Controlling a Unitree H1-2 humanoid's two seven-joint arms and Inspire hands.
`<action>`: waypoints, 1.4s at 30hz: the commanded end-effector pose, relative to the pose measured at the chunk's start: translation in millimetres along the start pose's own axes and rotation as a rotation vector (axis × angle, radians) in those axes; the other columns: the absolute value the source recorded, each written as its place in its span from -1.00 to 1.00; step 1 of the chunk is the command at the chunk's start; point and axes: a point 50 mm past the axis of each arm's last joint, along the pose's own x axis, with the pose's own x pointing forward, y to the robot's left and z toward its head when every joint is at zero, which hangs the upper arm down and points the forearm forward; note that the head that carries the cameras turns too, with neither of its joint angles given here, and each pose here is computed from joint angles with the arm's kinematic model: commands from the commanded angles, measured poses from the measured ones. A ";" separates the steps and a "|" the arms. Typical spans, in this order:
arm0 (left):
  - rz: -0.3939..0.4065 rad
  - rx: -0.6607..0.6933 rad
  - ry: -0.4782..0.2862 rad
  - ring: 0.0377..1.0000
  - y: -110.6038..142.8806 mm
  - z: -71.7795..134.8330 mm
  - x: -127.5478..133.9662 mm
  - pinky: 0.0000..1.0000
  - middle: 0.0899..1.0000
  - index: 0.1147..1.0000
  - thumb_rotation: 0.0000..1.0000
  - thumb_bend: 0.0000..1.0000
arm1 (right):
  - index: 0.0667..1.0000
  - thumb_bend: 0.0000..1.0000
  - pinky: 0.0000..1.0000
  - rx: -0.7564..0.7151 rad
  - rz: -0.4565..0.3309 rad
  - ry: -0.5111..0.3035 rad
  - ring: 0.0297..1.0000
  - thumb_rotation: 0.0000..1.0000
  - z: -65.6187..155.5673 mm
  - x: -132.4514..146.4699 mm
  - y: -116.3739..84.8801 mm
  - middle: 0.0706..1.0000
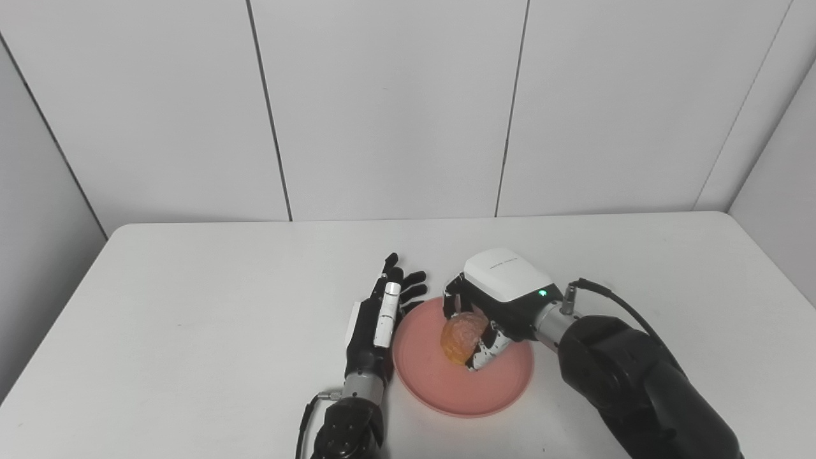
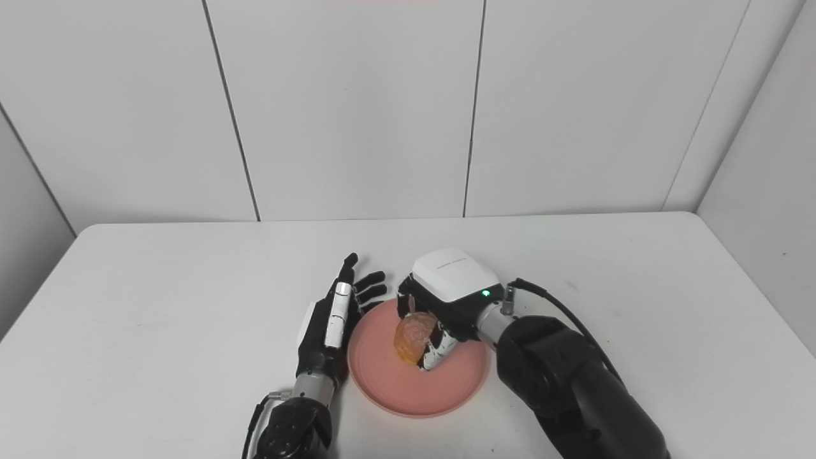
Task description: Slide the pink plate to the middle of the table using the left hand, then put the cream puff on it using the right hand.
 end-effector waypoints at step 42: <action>0.013 -0.011 0.129 0.53 9.7 -24.2 -12.5 0.49 0.50 0.87 0.86 0.54 | 0.53 1.00 0.64 -0.048 -0.057 -0.003 0.77 -0.19 0.5 -7.7 -7.0 0.70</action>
